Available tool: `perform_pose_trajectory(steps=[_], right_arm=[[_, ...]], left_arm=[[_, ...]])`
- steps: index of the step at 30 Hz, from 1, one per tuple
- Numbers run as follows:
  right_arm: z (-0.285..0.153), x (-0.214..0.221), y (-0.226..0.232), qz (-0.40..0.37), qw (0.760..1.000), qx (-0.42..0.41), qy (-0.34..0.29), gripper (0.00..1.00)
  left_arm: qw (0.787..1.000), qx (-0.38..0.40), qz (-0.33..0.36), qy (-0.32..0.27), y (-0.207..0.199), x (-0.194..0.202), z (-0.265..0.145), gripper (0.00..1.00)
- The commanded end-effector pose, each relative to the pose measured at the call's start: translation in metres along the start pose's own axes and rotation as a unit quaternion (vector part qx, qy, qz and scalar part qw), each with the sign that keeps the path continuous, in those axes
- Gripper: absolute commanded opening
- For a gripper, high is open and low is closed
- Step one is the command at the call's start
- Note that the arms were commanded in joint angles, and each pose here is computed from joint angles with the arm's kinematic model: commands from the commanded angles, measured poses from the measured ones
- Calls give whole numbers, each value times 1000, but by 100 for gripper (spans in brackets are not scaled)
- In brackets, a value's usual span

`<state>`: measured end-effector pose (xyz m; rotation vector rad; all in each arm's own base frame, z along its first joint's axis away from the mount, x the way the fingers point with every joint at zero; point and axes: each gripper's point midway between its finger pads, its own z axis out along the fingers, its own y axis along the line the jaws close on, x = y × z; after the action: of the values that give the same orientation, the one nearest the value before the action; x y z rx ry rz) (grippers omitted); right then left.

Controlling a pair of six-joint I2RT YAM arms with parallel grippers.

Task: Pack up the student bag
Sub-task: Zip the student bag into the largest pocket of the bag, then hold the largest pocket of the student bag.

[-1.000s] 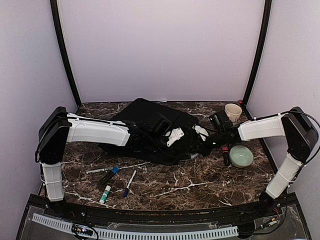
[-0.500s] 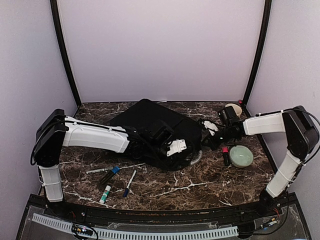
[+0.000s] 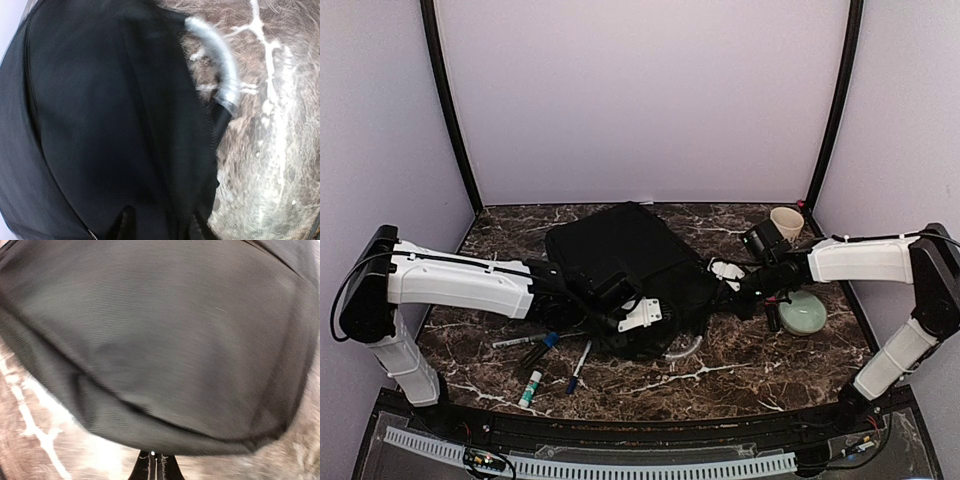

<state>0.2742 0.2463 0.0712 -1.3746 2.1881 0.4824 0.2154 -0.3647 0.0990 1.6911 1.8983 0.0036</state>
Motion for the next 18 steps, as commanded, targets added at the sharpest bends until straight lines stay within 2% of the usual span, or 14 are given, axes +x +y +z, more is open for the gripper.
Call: perform_pose_trajectory(steps=[1,4,5,10,14,18], right_arm=[[-9,-21,47,-44,997,-59,-9,0],[-7,-26,55,-54,996,-69,-16,0],[-5,-26,56,-54,996,-73,-16,0],[-5,-25,64,-51,994,-95,-20,0],[-4,-23,66,-50,993,-101,-19,0],[-4,-22,67,-49,993,-104,-19,0]], left_arm=[[998,-37,-38,22,10,16,-37,42],[997,-39,-49,-47,8,-17,-55,65],[996,-41,-53,-65,8,-28,-57,66],[989,-53,-77,-114,16,-67,-48,66],[985,-37,-71,-152,10,-91,-33,65],[985,-51,-62,-151,14,-106,-11,64]])
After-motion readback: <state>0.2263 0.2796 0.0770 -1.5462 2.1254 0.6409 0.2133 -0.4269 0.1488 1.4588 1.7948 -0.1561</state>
